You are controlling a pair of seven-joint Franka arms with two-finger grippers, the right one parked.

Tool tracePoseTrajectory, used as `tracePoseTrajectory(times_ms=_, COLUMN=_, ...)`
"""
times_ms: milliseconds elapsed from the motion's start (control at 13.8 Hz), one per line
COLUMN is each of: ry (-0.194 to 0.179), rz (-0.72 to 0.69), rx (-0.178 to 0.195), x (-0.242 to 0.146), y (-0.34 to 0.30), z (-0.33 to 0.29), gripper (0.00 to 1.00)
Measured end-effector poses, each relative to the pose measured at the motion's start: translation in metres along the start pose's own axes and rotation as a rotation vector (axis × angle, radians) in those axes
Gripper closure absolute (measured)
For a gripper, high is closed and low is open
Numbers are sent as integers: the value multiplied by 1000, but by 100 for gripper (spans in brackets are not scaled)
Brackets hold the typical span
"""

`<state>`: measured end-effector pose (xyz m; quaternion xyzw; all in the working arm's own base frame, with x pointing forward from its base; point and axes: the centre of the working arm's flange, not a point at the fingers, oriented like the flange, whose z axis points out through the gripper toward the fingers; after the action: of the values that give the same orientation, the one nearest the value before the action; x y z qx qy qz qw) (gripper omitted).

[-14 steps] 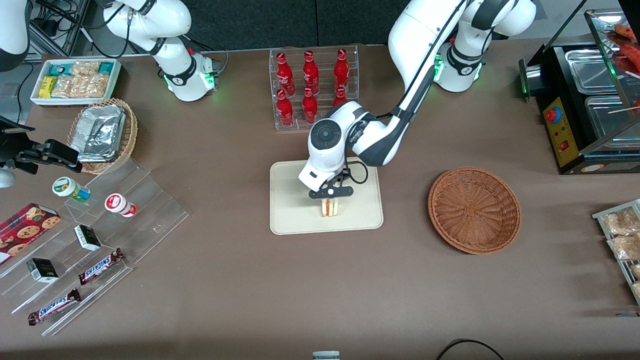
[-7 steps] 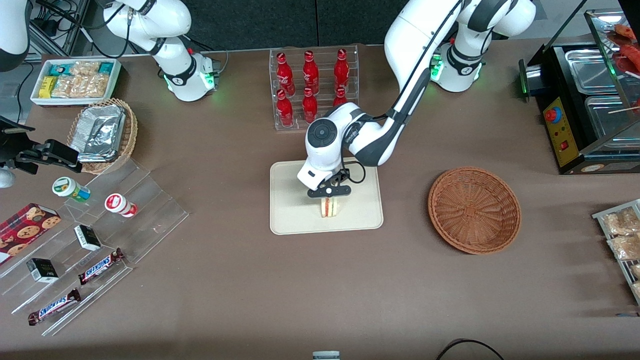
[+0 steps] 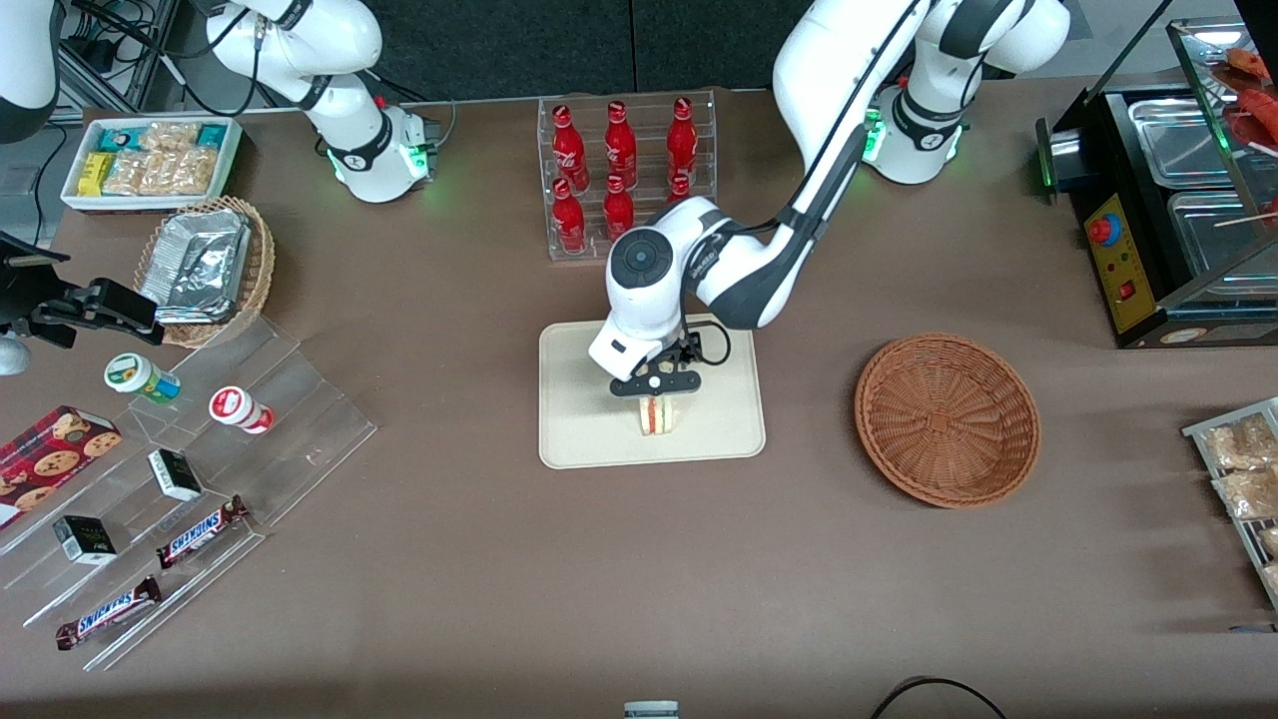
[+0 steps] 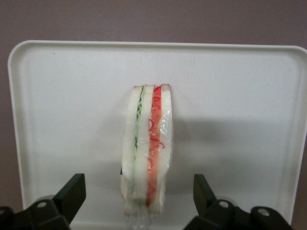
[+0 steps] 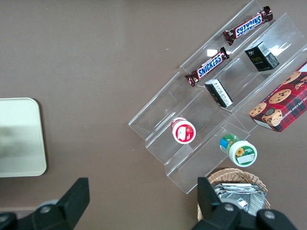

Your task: Place sandwich from basket to tray

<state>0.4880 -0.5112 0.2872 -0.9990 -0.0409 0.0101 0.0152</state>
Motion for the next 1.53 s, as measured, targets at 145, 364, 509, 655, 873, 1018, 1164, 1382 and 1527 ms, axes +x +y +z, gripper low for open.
tracePoseTrajectory(times_ms=145, ry=-1, rz=4, rx=13, x=8, y=-8, z=-32, gripper=0)
tracePoseTrajectory(times_ms=364, ry=-9, rz=2, rx=26, x=37, y=-50, z=-76, gripper=0)
tracePoseTrajectory(times_ms=509, ry=-13, rz=-40, rx=29, x=58, y=-79, z=-92, gripper=0)
tracePoseTrajectory(times_ms=655, ry=-23, rz=-86, rx=35, x=80, y=-111, z=-104, gripper=0)
tracePoseTrajectory(times_ms=873, ry=-28, rz=-113, rx=32, x=111, y=-166, z=-115, gripper=0)
tracePoseTrajectory(times_ms=1018, ry=-43, rz=-113, rx=24, x=127, y=-205, z=-118, gripper=0)
tracePoseTrajectory(times_ms=1164, ry=-61, rz=-91, rx=-3, x=136, y=-247, z=-126, gripper=0)
tracePoseTrajectory(times_ms=1382, ry=-74, rz=-69, rx=-20, x=136, y=-313, z=-149, gripper=0)
tracePoseTrajectory(times_ms=1527, ry=-91, rz=-53, rx=-18, x=128, y=-343, z=-167, gripper=0)
